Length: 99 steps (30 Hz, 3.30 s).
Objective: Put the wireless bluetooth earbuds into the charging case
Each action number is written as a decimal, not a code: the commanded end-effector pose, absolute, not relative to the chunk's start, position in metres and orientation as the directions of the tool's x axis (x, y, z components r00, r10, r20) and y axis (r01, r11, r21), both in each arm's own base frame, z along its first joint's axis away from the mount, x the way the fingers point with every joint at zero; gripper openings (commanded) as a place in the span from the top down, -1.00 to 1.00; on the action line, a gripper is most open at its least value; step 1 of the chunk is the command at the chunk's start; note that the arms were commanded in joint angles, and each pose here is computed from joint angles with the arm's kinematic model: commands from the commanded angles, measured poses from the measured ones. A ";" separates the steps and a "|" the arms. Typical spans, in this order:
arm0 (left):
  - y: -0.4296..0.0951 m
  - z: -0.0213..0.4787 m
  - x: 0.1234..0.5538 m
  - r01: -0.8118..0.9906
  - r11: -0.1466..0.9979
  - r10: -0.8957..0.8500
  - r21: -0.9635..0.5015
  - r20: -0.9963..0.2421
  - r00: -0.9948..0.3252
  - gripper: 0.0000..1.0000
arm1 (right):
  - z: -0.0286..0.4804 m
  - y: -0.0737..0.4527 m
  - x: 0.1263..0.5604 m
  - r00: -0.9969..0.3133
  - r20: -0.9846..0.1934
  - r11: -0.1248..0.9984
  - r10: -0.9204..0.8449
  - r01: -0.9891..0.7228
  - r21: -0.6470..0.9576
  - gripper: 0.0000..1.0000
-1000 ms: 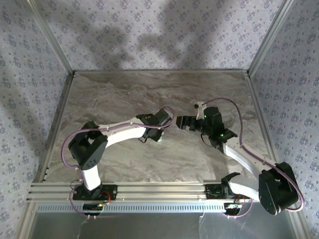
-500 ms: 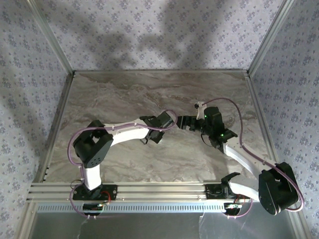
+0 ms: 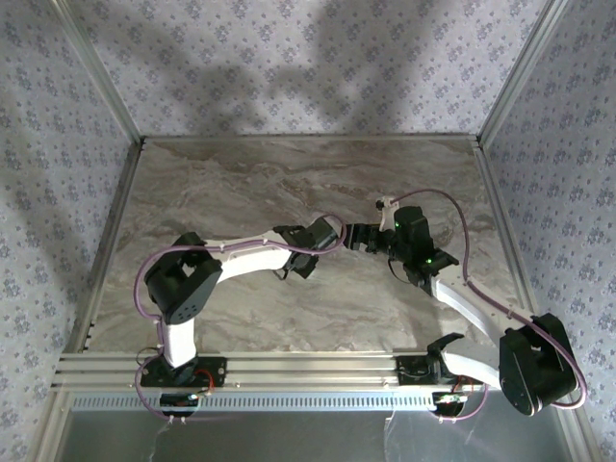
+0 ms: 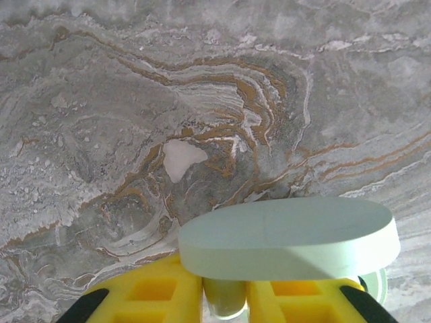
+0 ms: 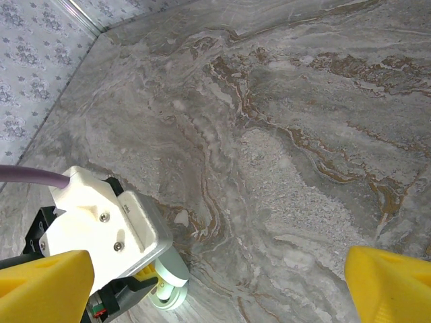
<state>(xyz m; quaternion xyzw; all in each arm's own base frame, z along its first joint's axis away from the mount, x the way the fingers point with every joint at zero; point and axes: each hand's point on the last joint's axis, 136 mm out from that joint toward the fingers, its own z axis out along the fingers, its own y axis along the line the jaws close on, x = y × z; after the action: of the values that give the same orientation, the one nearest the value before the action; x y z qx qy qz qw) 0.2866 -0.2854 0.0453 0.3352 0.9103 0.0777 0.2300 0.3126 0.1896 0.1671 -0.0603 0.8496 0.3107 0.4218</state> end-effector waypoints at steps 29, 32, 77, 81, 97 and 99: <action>-0.284 0.092 0.267 0.546 0.810 0.575 0.212 -0.467 -0.671 0.17 | 0.173 0.195 0.312 -0.638 -0.752 0.777 0.164 -0.387 0.497 -0.95; -0.278 0.099 0.263 0.537 0.829 0.536 0.157 -0.496 -0.683 0.12 | 0.172 0.199 0.312 -0.648 -0.746 0.767 0.152 -0.399 0.503 -0.95; -0.182 0.105 0.233 0.200 0.755 -0.156 -0.625 -0.467 -0.870 -1.00 | 0.052 0.280 0.292 -0.723 -0.467 0.770 -0.509 -0.625 0.128 -0.80; -0.183 0.106 0.234 0.202 0.754 -0.156 -0.626 -0.468 -0.870 -0.99 | 0.047 0.272 0.297 -0.733 -0.451 0.791 -0.509 -0.605 0.090 -0.77; -0.192 0.103 0.242 0.205 0.729 -0.161 -0.653 -0.455 -0.876 -1.00 | 0.046 0.251 0.314 -0.776 -0.459 0.857 -0.432 -0.512 0.060 -0.73; -0.193 0.102 0.242 0.202 0.728 -0.163 -0.655 -0.451 -0.877 -1.00 | 0.046 0.249 0.316 -0.783 -0.458 0.864 -0.421 -0.500 0.061 -0.73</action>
<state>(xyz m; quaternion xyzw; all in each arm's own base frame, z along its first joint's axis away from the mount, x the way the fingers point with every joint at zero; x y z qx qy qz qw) 0.2390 -0.1875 0.0964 0.0086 0.9037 -0.3528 0.2426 0.3096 0.2562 0.0447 -0.2655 0.9329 0.1027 0.2206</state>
